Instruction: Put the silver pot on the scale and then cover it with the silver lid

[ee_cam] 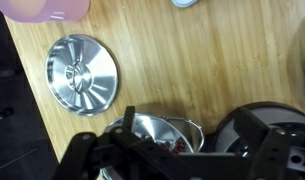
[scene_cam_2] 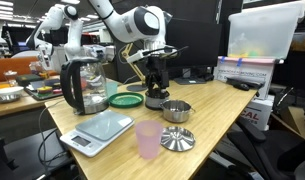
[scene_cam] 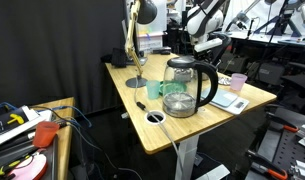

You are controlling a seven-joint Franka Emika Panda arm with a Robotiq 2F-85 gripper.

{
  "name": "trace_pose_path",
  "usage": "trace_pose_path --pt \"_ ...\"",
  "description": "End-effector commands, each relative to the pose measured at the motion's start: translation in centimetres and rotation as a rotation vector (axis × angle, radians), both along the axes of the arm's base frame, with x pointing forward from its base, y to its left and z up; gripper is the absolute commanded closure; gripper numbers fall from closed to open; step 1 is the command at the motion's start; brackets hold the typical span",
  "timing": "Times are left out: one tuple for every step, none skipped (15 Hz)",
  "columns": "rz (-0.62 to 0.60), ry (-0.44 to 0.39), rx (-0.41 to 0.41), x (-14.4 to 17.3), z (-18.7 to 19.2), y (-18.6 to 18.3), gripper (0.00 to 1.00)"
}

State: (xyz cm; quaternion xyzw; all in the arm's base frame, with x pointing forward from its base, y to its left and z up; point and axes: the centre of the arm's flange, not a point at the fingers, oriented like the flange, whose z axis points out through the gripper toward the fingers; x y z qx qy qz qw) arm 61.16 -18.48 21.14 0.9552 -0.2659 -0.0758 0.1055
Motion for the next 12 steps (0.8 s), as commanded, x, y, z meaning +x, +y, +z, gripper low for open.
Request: trace_pose_path --pt "-0.066 -0.005 0.019 1.6 -1.2 -2.3 0.0" --pt "-0.078 -0.008 0.023 1.9 -1.5 -2.9 0.0" --pt "-0.087 -0.013 0.027 2.5 -2.0 -3.5 0.0" --pt "-0.094 -0.017 0.028 3.0 -2.3 -3.9 0.0" --pt "-0.095 -0.014 0.033 3.5 -2.7 -4.1 0.0" --pt "-0.093 -0.008 0.038 4.0 -3.2 -4.3 0.0" --pt "-0.09 0.001 0.039 4.4 -3.7 -4.3 0.0" --pt "-0.088 0.009 0.038 4.7 -4.2 -4.4 0.0" --pt "-0.088 0.021 0.038 4.9 -4.7 -4.4 0.0" --pt "-0.086 0.023 0.038 5.1 -4.7 -4.5 0.0" --pt "-0.087 0.03 0.04 5.2 -4.7 -4.6 0.0" --pt "-0.089 0.035 0.042 5.4 -4.7 -4.7 0.0"
